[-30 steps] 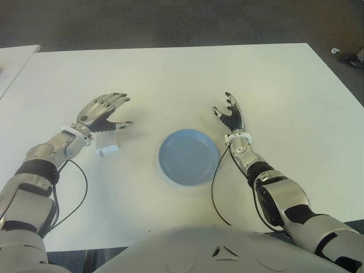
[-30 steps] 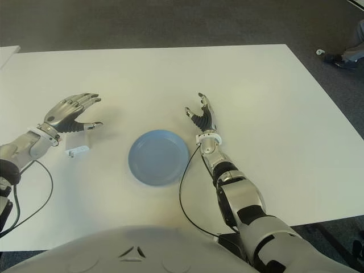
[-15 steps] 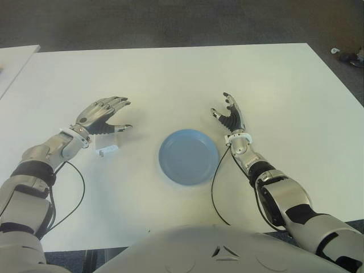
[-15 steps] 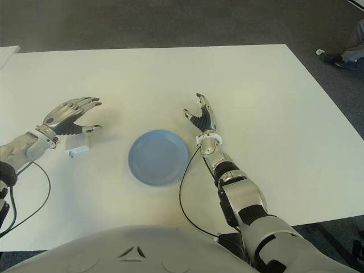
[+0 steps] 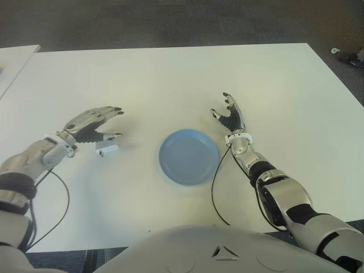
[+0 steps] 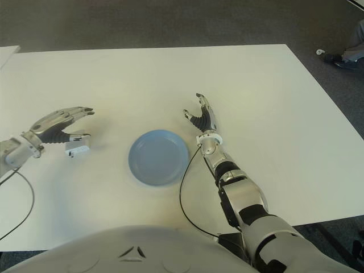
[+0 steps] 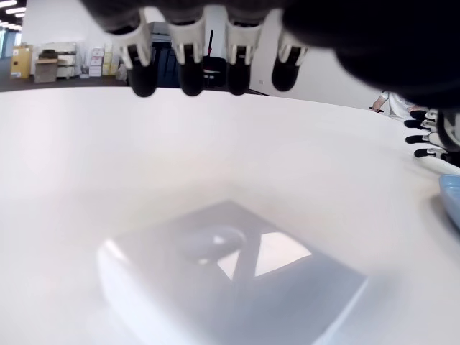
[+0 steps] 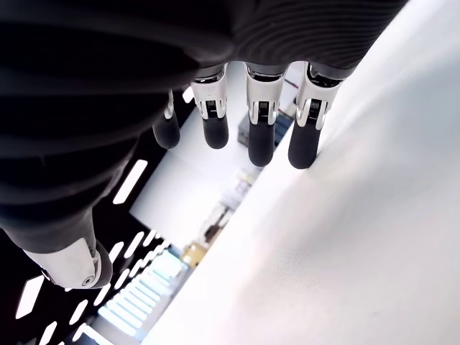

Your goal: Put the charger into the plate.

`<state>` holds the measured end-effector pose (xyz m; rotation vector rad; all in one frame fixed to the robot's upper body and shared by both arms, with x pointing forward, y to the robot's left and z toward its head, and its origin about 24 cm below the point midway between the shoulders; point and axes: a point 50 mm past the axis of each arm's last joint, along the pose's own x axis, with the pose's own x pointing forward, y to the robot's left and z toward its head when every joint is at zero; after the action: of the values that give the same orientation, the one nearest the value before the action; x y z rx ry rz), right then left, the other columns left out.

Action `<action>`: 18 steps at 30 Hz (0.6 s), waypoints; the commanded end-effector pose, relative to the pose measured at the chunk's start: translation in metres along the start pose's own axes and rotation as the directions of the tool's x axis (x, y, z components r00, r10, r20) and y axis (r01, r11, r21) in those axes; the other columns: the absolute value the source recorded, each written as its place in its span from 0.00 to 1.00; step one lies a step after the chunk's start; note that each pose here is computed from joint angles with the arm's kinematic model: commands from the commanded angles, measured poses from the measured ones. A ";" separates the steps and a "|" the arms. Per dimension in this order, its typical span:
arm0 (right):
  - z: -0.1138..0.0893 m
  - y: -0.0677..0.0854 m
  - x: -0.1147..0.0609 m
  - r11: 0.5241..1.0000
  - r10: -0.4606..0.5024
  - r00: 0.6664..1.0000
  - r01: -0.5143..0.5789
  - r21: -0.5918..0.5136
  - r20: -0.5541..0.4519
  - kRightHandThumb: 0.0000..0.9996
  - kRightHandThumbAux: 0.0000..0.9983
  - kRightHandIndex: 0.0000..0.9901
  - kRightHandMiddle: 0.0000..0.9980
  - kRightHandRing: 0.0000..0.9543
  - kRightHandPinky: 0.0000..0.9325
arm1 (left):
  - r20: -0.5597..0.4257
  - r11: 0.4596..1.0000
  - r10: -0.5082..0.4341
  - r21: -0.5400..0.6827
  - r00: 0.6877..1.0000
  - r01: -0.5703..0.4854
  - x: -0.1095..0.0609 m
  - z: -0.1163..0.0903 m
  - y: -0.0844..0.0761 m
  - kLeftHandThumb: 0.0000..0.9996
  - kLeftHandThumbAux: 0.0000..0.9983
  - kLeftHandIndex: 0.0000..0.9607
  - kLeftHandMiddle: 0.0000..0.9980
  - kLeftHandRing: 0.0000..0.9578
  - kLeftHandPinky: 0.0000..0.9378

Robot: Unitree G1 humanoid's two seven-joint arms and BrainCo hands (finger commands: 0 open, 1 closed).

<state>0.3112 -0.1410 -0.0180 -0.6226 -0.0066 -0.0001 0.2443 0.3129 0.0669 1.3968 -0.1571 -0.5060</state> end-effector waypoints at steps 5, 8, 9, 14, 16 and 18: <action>-0.036 0.021 -0.032 0.992 0.111 0.977 -0.121 -0.043 -0.180 0.09 0.59 0.00 0.04 0.13 0.24 | -0.024 0.999 -0.022 -0.029 0.999 0.022 -0.013 0.007 0.003 0.29 0.15 0.00 0.00 0.00 0.00; -0.036 0.021 -0.032 0.992 0.112 0.977 -0.122 -0.042 -0.181 0.10 0.59 0.00 0.04 0.12 0.23 | -0.026 0.999 -0.023 -0.035 0.999 0.022 -0.018 0.009 0.003 0.30 0.15 0.00 0.00 0.00 0.00; -0.036 0.021 -0.032 0.992 0.112 0.977 -0.122 -0.042 -0.180 0.10 0.59 0.00 0.04 0.12 0.23 | -0.024 0.999 -0.024 -0.037 0.999 0.024 -0.020 0.010 0.003 0.30 0.15 0.00 0.00 0.00 0.00; -0.036 0.020 -0.032 0.992 0.112 0.978 -0.121 -0.042 -0.178 0.10 0.59 0.00 0.04 0.12 0.23 | -0.015 0.999 -0.030 -0.036 0.999 0.029 -0.028 0.014 0.005 0.32 0.15 0.00 0.00 0.00 0.00; -0.036 0.020 -0.032 0.992 0.112 0.978 -0.121 -0.042 -0.177 0.10 0.58 0.00 0.04 0.12 0.23 | -0.010 0.999 -0.030 -0.029 1.000 0.030 -0.031 0.016 0.007 0.32 0.15 0.00 0.00 0.00 0.00; -0.036 0.020 -0.032 0.992 0.111 0.978 -0.120 -0.043 -0.176 0.10 0.58 0.00 0.04 0.12 0.23 | -0.009 0.999 -0.029 -0.017 1.000 0.028 -0.034 0.019 0.009 0.32 0.15 0.00 0.00 0.00 0.00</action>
<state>0.3113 -0.1412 -0.0183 -0.6266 -0.0039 0.0013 0.2141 0.3097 0.0812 1.3657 -0.1411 -0.5095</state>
